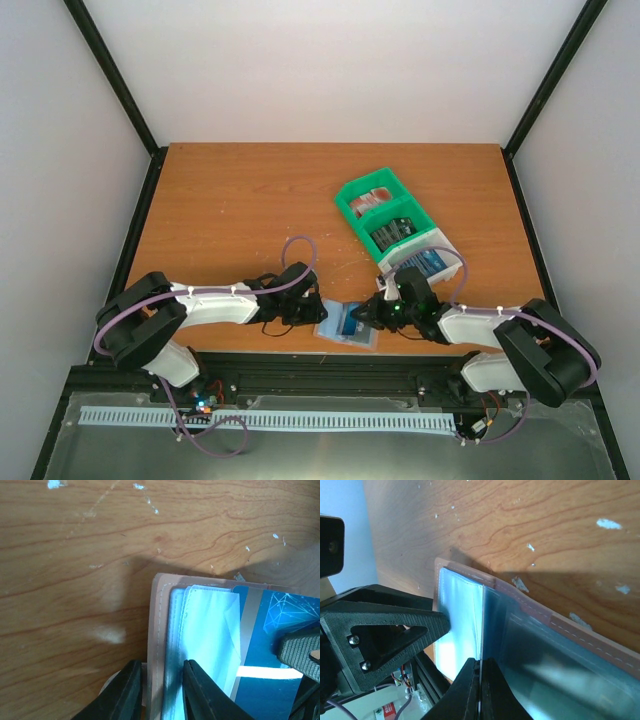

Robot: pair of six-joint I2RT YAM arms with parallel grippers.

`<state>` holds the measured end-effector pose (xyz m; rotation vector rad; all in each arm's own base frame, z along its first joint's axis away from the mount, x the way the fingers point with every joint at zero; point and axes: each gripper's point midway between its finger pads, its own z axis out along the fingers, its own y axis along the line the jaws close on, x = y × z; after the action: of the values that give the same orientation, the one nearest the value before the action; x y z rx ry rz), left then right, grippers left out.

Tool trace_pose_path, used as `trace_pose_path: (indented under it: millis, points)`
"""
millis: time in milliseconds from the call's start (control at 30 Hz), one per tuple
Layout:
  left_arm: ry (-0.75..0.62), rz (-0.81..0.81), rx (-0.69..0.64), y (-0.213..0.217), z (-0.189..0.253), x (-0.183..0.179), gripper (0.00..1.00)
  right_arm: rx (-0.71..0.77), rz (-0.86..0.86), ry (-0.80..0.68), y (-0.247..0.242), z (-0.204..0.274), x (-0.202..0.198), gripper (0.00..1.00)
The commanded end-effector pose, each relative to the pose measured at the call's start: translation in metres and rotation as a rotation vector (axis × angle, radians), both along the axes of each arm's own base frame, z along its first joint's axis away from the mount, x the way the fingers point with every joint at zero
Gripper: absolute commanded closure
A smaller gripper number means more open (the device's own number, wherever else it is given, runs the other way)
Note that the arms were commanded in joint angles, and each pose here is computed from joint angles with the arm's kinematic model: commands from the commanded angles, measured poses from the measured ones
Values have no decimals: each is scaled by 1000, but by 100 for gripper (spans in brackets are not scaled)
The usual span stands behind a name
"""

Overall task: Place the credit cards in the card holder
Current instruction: Insert the credit card into the card holder.

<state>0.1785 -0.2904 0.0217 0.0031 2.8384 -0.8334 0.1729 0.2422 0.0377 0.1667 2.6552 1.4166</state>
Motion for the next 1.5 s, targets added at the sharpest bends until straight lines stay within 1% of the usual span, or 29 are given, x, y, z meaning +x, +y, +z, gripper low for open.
trace_pose_path:
  millis: [0, 333, 533, 600, 700, 933, 1000, 1067, 1200, 1467]
  points:
    - [52, 10, 144, 28, -24, -14, 75, -6, -21, -22, 0, 0, 2, 97]
    - [57, 6, 169, 31, -26, -16, 77, 24, 8, 2, 16, -8, -5, 97]
    - [59, 6, 174, 32, -27, -18, 77, 6, 16, -9, 25, -11, -4, 97]
    - [58, 8, 172, 32, -27, -17, 77, -4, 9, -14, 24, -12, -3, 96]
    - [56, 8, 170, 31, -26, -17, 77, -34, -5, -27, 20, -10, -2, 91]
    - [57, 4, 159, 30, -26, -18, 75, -167, -44, -24, 1, -8, -4, 70]
    - [56, 3, 153, 29, -26, -18, 75, -200, -40, -16, -2, -9, -8, 69]
    - [57, 1, 153, 29, -26, -19, 75, -235, -40, -14, -7, -11, -11, 71]
    - [59, 0, 155, 30, -28, -20, 75, -254, -30, -9, -8, -15, -12, 84]
    - [63, -5, 157, 31, -29, -21, 75, -242, 22, -3, 12, -23, -11, 95]
